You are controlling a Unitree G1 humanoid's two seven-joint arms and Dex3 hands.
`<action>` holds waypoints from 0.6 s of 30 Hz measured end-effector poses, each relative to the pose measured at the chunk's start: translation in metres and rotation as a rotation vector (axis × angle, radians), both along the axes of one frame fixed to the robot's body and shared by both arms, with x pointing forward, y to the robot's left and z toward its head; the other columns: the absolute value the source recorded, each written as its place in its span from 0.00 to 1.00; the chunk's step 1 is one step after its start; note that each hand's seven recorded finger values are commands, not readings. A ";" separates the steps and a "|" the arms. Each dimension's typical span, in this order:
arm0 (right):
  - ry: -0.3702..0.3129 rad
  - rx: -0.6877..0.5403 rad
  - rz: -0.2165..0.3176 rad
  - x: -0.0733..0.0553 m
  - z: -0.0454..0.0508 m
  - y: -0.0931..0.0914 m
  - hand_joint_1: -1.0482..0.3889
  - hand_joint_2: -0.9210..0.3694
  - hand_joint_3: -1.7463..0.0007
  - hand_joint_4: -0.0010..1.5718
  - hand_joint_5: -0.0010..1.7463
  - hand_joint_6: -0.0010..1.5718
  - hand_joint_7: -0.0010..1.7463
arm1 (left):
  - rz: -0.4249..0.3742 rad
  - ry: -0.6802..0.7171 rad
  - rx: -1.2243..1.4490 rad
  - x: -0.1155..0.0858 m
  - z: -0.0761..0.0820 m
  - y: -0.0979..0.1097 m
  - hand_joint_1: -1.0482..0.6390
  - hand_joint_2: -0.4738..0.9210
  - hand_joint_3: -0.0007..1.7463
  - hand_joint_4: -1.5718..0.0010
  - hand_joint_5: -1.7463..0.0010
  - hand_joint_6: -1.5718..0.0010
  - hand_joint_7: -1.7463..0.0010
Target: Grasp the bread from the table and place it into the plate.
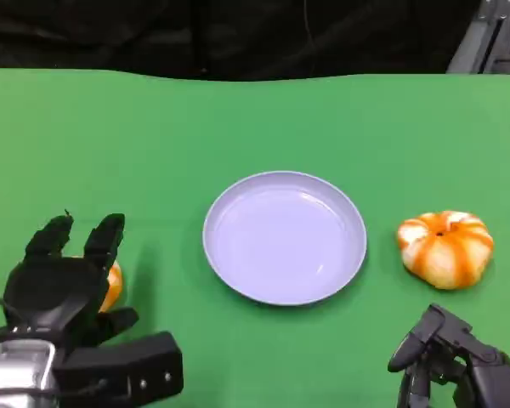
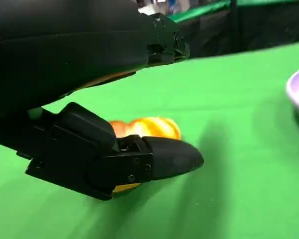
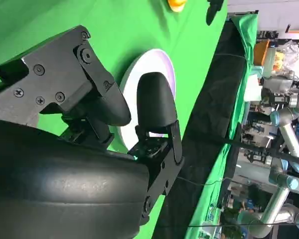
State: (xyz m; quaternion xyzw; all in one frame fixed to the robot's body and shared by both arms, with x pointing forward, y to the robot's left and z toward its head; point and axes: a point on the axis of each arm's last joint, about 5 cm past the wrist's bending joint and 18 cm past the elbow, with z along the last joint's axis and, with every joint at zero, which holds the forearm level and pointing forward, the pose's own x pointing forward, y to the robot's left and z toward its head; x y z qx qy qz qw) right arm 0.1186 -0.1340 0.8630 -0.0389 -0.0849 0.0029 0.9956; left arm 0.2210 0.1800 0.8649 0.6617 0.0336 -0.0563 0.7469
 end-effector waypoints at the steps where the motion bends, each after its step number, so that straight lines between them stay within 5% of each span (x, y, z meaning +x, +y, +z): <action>1: 0.000 0.000 0.000 0.000 0.0000 0.000 0.63 0.31 0.10 0.57 1.00 0.38 1.00 | 0.010 0.024 0.002 0.003 -0.001 0.001 0.09 0.80 0.62 1.00 1.00 1.00 1.00; 9: -0.003 0.000 -0.001 0.000 0.0000 0.000 0.62 0.31 0.10 0.58 1.00 0.39 1.00 | 0.091 0.231 0.028 0.023 -0.014 0.007 0.10 0.68 0.62 0.97 0.98 0.97 0.98; 11: -0.003 -0.001 0.000 0.000 0.0000 0.000 0.61 0.31 0.09 0.58 1.00 0.39 1.00 | 0.105 0.251 0.011 0.028 -0.013 0.006 0.13 0.69 0.58 0.99 0.82 0.99 0.87; 13: -0.002 -0.001 -0.001 0.000 -0.0001 0.000 0.61 0.31 0.09 0.58 1.00 0.39 1.00 | 0.121 0.269 -0.011 0.031 -0.010 0.005 0.13 0.69 0.58 1.00 0.78 1.00 0.84; 14: -0.001 -0.001 -0.001 0.000 -0.0001 0.000 0.62 0.31 0.09 0.58 1.00 0.39 1.00 | 0.126 0.274 -0.013 0.033 -0.009 0.005 0.23 0.60 0.67 0.97 0.42 0.96 0.61; 15: -0.002 0.000 0.000 0.000 -0.0001 0.000 0.62 0.31 0.09 0.58 1.00 0.39 1.00 | 0.130 0.280 -0.023 0.033 -0.008 0.004 0.28 0.57 0.70 0.93 0.23 0.93 0.48; 16: -0.001 0.000 0.000 -0.001 -0.0001 0.000 0.62 0.31 0.09 0.57 1.00 0.39 1.00 | 0.131 0.286 -0.035 0.033 -0.008 0.004 0.31 0.56 0.72 0.86 0.13 0.88 0.41; 18: 0.000 0.000 0.001 -0.001 -0.0003 0.000 0.62 0.31 0.09 0.57 1.00 0.39 1.00 | 0.113 0.266 -0.058 0.034 -0.005 0.002 0.35 0.60 0.65 0.56 0.06 0.60 0.31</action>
